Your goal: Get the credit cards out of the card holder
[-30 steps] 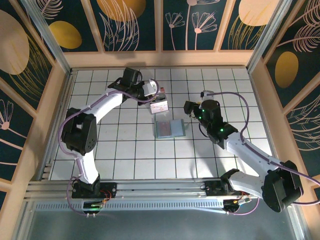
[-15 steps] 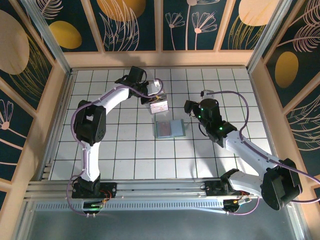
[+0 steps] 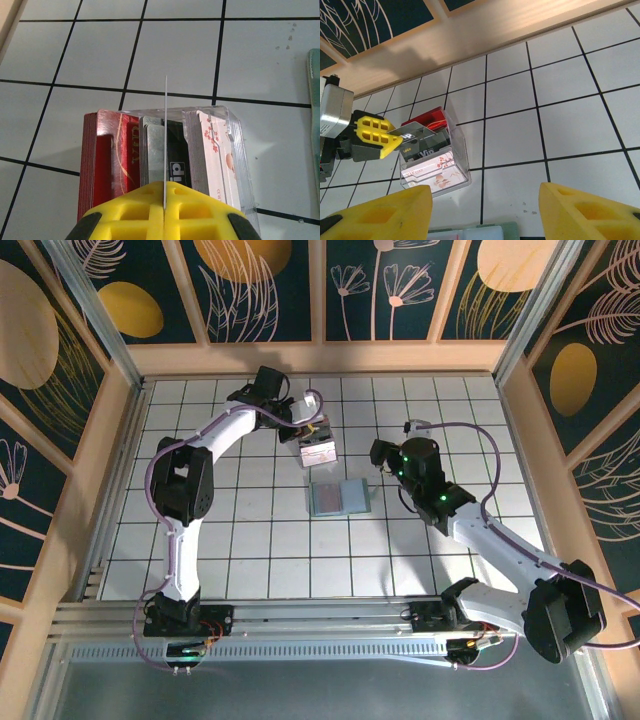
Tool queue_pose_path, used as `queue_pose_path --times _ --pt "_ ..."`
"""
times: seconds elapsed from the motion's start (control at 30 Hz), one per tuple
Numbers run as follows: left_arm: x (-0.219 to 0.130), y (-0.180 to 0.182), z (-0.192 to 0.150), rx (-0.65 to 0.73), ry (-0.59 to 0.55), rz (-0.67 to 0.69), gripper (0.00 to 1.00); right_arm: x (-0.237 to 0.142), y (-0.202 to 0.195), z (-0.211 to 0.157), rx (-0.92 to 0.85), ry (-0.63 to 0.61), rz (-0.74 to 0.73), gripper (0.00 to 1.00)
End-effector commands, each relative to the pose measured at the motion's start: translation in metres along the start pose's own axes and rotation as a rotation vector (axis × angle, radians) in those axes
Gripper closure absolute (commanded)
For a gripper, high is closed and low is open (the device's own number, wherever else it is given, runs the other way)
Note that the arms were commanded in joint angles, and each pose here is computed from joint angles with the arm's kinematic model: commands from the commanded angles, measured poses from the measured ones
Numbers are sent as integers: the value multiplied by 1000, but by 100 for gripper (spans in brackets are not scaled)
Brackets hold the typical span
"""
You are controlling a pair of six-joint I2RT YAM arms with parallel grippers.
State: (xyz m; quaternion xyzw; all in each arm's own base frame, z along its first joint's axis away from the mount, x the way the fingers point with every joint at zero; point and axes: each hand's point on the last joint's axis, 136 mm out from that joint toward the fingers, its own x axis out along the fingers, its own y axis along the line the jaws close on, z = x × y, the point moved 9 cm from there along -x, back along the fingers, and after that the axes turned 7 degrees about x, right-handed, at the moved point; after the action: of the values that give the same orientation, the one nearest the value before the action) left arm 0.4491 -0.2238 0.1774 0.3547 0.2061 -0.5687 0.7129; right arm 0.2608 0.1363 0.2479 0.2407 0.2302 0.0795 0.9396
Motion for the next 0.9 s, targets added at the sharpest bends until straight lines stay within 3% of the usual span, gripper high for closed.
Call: queue_pose_path --times 0.0,0.6,0.67,0.7,0.87 --pt "6 0 -5 0 -23 -46 100 -5 1 5 12 -30 -11 41" --pt "22 6 -16 -56 28 -40 100 -4 2 3 14 -18 6 41" --pt "22 6 -17 -61 32 -44 95 -4 3 3 13 -17 11 41" --pt "22 5 -17 -61 32 -45 87 -4 2 3 12 -16 11 41" --pt "22 5 -18 -74 45 -46 85 -4 3 4 11 -18 17 41"
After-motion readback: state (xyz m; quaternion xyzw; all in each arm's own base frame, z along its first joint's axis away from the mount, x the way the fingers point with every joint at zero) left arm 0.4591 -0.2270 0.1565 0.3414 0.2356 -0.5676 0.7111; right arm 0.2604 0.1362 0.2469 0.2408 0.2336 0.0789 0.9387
